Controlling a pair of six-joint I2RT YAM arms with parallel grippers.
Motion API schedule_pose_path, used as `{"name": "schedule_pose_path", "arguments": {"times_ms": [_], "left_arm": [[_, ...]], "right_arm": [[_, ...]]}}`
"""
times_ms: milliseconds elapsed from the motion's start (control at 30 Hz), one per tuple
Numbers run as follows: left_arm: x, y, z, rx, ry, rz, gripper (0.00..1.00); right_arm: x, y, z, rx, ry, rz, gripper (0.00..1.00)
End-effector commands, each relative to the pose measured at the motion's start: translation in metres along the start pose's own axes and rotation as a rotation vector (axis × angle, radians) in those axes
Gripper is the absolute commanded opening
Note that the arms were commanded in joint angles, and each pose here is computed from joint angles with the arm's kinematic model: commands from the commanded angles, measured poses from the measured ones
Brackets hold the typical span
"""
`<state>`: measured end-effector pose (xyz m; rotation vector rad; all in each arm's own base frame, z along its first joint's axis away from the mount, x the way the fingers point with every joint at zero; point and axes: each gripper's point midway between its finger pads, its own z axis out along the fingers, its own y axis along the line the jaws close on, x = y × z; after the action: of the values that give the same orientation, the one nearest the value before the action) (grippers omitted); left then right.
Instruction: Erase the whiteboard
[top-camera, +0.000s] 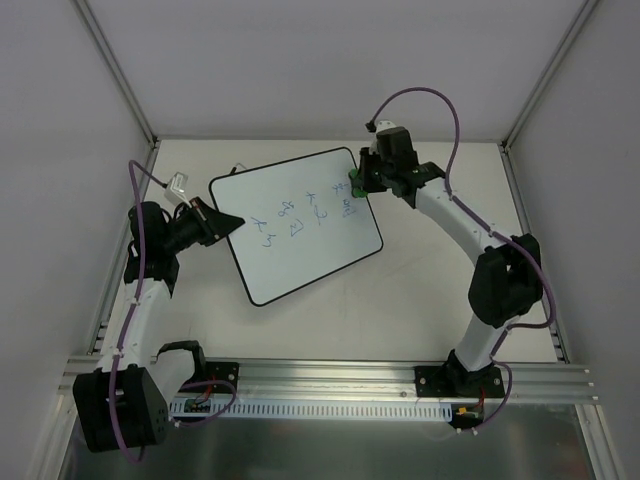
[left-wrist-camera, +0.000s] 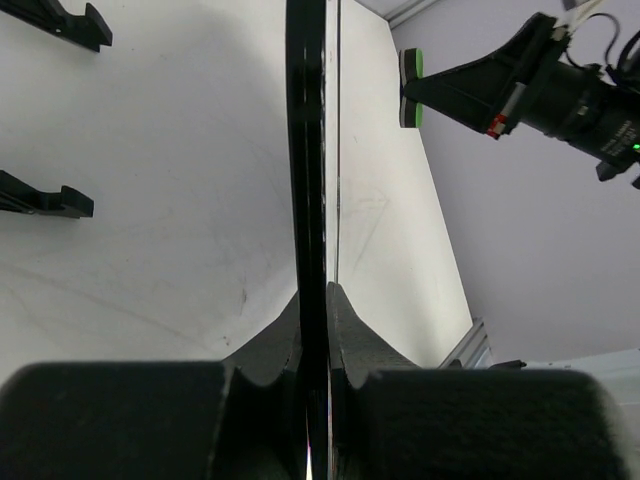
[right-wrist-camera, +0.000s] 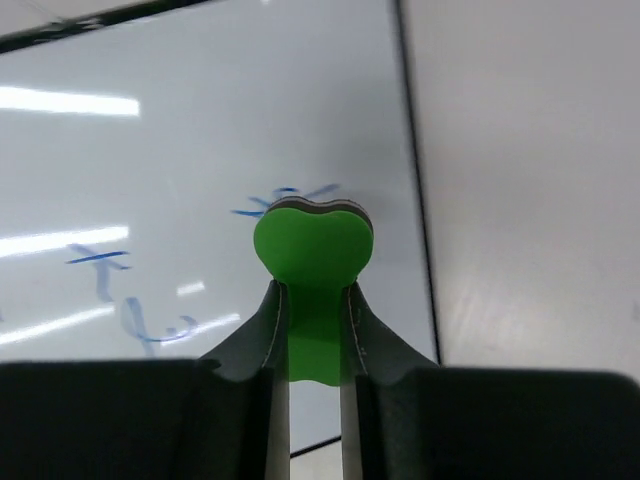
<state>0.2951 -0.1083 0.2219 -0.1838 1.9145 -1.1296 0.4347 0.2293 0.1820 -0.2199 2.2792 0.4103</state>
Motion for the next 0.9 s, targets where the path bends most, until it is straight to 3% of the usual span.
{"name": "schedule_pose_path", "arguments": {"times_ms": [0,300,667,867], "left_arm": [[-0.008,-0.004,0.003,0.010,-0.008,0.183,0.00],[-0.005,-0.005,0.008,0.012,0.008,0.221,0.00],[0.002,-0.015,0.013,0.040,0.033,0.257,0.00],[0.002,-0.014,0.013,0.030,0.028,0.264,0.00]], "right_arm": [[-0.004,0.058,-0.003,-0.141,-0.060,-0.057,0.00],[0.030,0.140,0.019,-0.287,-0.037,-0.126,0.00],[0.075,0.245,-0.022,-0.488,0.009,-0.231,0.00],[0.085,0.259,-0.031,-0.432,0.039,-0.259,0.00]]}}
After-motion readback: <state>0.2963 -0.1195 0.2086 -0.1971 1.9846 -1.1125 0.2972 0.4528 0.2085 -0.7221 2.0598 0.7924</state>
